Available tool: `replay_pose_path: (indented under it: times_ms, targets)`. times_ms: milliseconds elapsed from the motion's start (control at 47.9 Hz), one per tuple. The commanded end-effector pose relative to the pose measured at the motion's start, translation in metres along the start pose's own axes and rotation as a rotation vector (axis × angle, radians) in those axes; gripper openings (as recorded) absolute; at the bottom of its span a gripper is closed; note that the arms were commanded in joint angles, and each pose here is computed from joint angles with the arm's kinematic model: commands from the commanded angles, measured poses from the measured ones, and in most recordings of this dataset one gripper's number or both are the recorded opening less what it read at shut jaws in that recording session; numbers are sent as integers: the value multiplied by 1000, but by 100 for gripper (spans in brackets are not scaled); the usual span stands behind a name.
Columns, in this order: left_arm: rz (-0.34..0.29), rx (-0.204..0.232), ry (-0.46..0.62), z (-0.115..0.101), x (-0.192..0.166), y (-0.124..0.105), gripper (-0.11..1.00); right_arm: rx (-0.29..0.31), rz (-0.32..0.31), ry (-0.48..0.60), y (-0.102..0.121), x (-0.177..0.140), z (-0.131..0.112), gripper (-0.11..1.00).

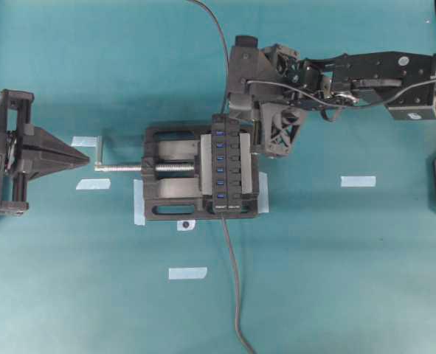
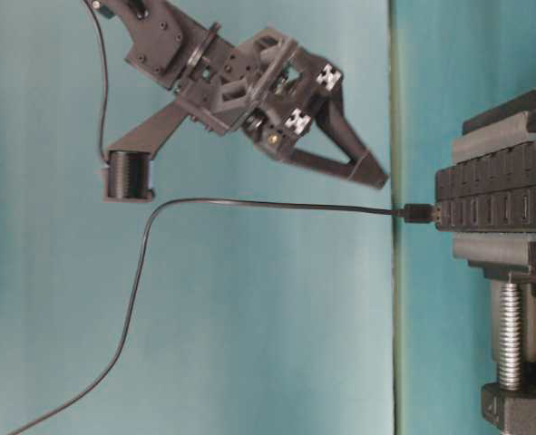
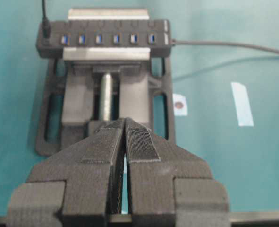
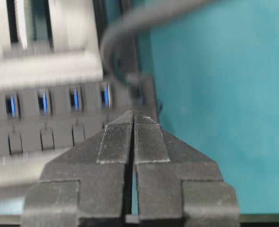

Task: Insert the USB into the center port of the fixed hub
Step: 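Lower the open right gripper over the black USB cable near its plug, then close the right gripper on the black cable just behind the plug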

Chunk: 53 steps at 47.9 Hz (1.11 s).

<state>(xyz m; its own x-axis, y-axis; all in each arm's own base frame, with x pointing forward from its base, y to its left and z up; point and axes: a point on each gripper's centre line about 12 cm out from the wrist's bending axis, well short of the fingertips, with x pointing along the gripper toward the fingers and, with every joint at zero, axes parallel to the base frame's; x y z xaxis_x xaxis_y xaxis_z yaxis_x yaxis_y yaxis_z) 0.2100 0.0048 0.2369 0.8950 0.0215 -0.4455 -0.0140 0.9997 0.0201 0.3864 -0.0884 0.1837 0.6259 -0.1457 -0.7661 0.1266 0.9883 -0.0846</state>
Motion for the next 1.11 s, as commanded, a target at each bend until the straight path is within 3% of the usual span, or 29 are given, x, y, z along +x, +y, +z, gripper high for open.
replay_pose_path:
  times_ms: [0,146,334,417,584,1085]
  targets:
    - [4,2,-24,10,-1,1,0,-14,-10,-70,-2,-7,16,7]
    - [4,2,-24,10,-1,1,0,-12,-10,-76,-2,-5,15,27]
    - [4,2,-20,10,-1,1,0,-14,-5,-61,0,2,12,79]
    - [4,2,-21,10,-1,1,0,-17,-5,-69,1,4,14,93]
    - [4,0,-20,10,-1,1,0,-15,-7,-87,1,8,14,86]
    - [4,-1,-21,10,-1,1,0,-14,-5,-74,1,21,11,85]
